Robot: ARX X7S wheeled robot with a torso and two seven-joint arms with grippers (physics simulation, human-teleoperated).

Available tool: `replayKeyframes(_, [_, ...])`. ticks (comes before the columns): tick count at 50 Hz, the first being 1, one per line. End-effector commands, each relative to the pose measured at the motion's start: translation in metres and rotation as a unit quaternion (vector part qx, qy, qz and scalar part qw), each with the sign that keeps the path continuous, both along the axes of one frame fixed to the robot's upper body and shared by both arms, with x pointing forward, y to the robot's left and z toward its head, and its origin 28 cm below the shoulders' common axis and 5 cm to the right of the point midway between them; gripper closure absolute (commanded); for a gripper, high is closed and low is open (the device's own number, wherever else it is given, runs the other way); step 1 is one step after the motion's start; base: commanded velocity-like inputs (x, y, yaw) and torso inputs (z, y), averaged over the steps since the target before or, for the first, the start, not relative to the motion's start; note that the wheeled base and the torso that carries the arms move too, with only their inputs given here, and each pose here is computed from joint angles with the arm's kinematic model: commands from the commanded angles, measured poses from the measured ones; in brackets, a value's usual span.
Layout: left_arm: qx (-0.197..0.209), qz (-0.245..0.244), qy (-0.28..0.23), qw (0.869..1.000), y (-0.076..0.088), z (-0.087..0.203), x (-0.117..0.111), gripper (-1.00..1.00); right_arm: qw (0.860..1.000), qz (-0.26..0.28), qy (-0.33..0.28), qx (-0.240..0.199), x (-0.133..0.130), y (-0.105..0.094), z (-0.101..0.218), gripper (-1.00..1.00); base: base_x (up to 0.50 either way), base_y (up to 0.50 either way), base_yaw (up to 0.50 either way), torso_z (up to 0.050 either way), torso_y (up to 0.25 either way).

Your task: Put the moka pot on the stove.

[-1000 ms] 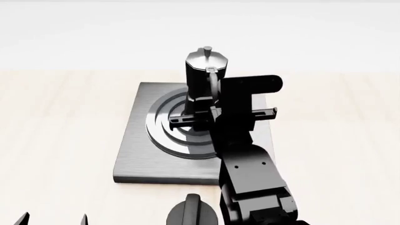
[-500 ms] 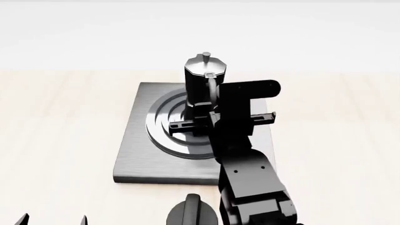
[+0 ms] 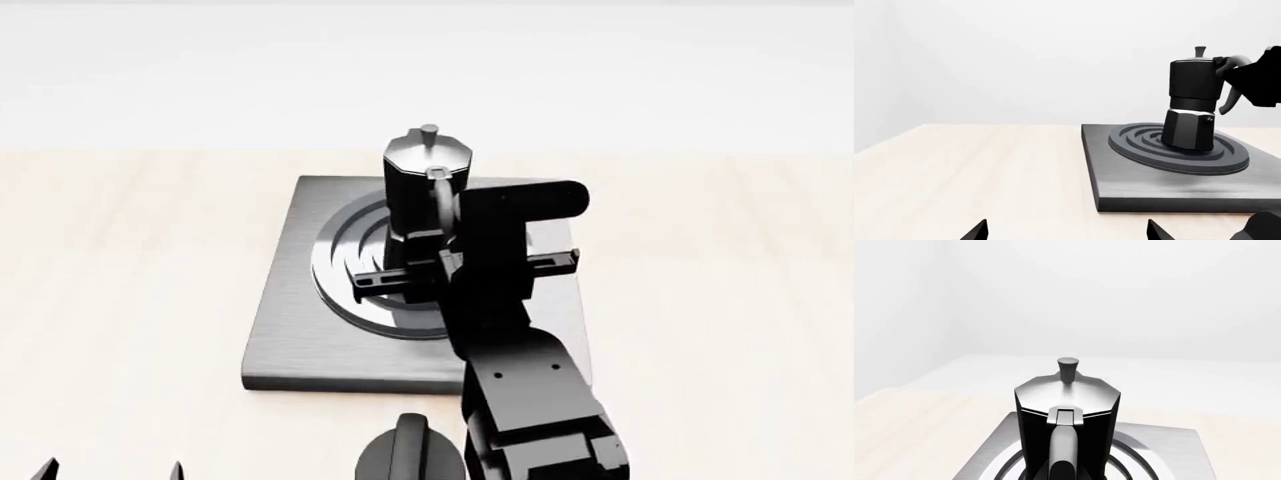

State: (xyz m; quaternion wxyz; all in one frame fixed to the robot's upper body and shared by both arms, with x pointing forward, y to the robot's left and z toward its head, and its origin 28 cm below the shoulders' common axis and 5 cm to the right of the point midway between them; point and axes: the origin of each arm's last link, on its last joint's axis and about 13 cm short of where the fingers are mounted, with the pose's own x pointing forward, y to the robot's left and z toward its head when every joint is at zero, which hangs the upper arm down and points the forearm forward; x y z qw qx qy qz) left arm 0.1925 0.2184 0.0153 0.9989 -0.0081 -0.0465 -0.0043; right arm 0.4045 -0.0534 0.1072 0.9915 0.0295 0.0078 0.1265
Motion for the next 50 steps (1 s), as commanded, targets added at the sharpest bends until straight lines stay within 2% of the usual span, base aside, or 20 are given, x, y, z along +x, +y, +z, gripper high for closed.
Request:
replayKeyframes(1, [-0.006, -0.009, -0.013, 1.000, -0.001, 0.006, -0.003, -1.00, 1.000, 0.016, -0.006, -0.004, -0.001, 0.006, 0.002, 1.00, 0.00, 0.00, 0.00, 0.000, 0.000])
replayKeyframes(17, [-0.006, -0.009, -0.014, 1.000, -0.001, 0.006, -0.002, -1.00, 1.000, 0.015, -0.001, -0.001, -0.002, 0.006, -0.001, 1.00, 0.00, 0.00, 0.00, 0.000, 0.000])
replayKeyframes(37, [-0.004, -0.011, -0.014, 1.000, -0.002, 0.006, -0.004, -1.00, 0.999, 0.013, 0.041, -0.001, -0.010, 0.002, -0.022, 1.00, 0.00, 0.00, 0.00, 0.000, 0.000])
replayKeyframes(38, [-0.004, -0.011, -0.014, 1.000, -0.002, 0.006, -0.004, -1.00, 0.999, 0.011, 0.040, -0.002, -0.010, 0.002, -0.022, -1.00, 0.00, 0.00, 0.00, 0.000, 0.000])
replayKeyframes(50, [-0.005, -0.011, -0.014, 1.000, -0.002, 0.006, -0.003, -1.00, 0.998, 0.012, 0.064, 0.008, -0.014, 0.001, -0.030, -1.00, 0.00, 0.00, 0.00, 0.000, 0.000])
